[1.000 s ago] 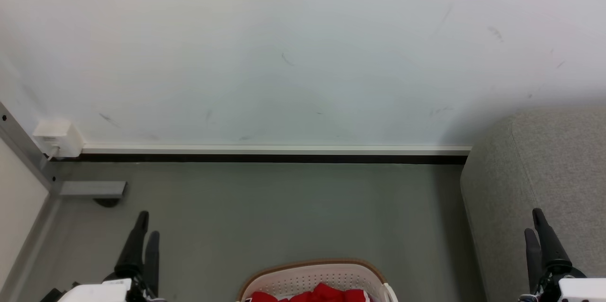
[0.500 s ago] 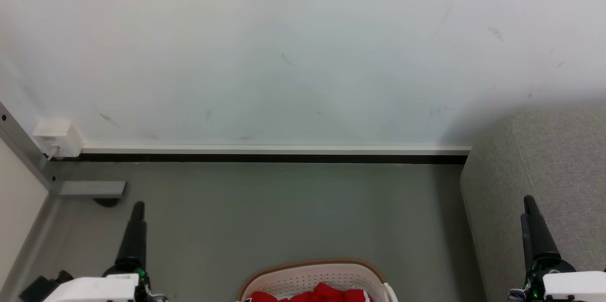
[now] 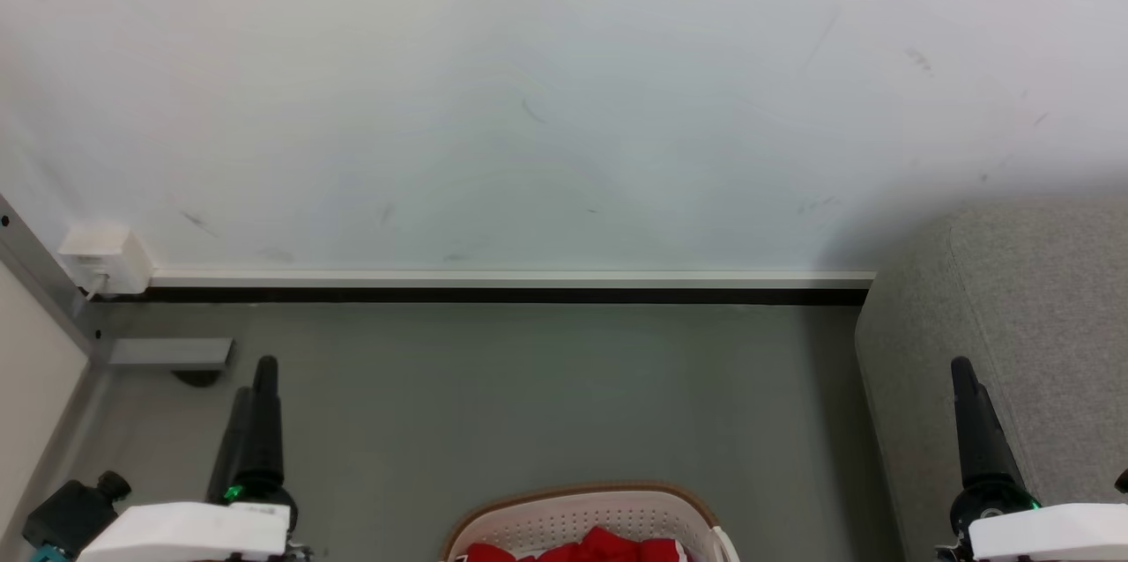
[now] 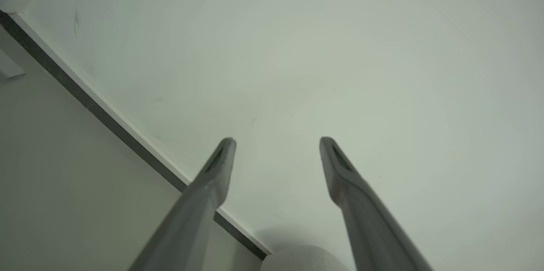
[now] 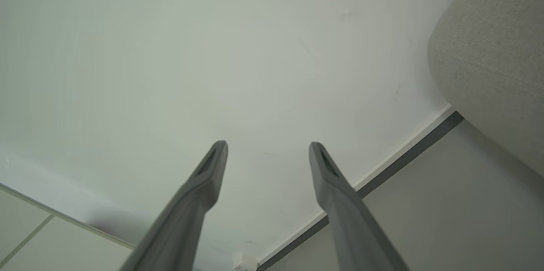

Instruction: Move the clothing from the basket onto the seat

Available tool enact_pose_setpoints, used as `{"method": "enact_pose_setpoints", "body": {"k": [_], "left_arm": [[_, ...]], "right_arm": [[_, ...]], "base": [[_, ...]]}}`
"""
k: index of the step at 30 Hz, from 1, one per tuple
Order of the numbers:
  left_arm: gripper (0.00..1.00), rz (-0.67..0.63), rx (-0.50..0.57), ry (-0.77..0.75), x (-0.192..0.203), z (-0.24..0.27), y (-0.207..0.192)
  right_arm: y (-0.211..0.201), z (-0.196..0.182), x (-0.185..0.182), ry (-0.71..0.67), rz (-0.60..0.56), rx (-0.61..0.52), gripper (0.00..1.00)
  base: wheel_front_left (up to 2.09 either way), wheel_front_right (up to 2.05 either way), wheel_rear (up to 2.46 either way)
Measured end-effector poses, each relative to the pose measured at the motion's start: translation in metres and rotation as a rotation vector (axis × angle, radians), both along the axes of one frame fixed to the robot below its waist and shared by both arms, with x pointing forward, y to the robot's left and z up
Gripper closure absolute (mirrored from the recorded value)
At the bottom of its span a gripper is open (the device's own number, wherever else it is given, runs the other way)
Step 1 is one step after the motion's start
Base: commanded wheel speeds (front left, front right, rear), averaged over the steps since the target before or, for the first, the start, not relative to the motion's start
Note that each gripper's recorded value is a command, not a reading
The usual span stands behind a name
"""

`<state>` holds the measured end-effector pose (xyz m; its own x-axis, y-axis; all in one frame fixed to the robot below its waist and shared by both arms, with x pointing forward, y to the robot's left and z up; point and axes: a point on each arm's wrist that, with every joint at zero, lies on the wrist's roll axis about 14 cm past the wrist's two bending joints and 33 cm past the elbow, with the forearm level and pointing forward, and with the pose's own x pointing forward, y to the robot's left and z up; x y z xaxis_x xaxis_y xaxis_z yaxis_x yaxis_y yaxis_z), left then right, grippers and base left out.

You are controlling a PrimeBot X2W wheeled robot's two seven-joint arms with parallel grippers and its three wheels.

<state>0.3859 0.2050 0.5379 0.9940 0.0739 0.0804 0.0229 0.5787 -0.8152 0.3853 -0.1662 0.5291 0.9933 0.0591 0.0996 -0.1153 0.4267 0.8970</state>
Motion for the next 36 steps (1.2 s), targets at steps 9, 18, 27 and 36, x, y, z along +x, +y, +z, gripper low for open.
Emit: {"method": "enact_pose_setpoints", "body": {"k": [9,18,27,36], "left_arm": [[0.0,0.016,0.199,-0.001,-0.002,0.003,-0.002],[0.0,0.03,0.369,0.039,-0.004,-0.004,-0.003],[0.0,0.041,0.482,0.04,-0.005,-0.005,-0.005],[0.0,0.042,0.581,0.022,-0.005,-0.001,-0.01]], "right_arm": [[0.002,-0.002,-0.001,-0.024,0.001,-0.221,0.0],[0.004,-0.01,0.0,-0.024,0.004,-0.397,0.0],[0.01,-0.01,0.001,-0.043,0.009,-0.506,0.0],[0.017,-0.01,0.001,-0.064,0.025,-0.611,0.0]], "base": [[0.0,0.0,0.0],[0.0,0.0,0.0],[0.0,0.0,0.0],[0.0,0.0,0.0]]}}
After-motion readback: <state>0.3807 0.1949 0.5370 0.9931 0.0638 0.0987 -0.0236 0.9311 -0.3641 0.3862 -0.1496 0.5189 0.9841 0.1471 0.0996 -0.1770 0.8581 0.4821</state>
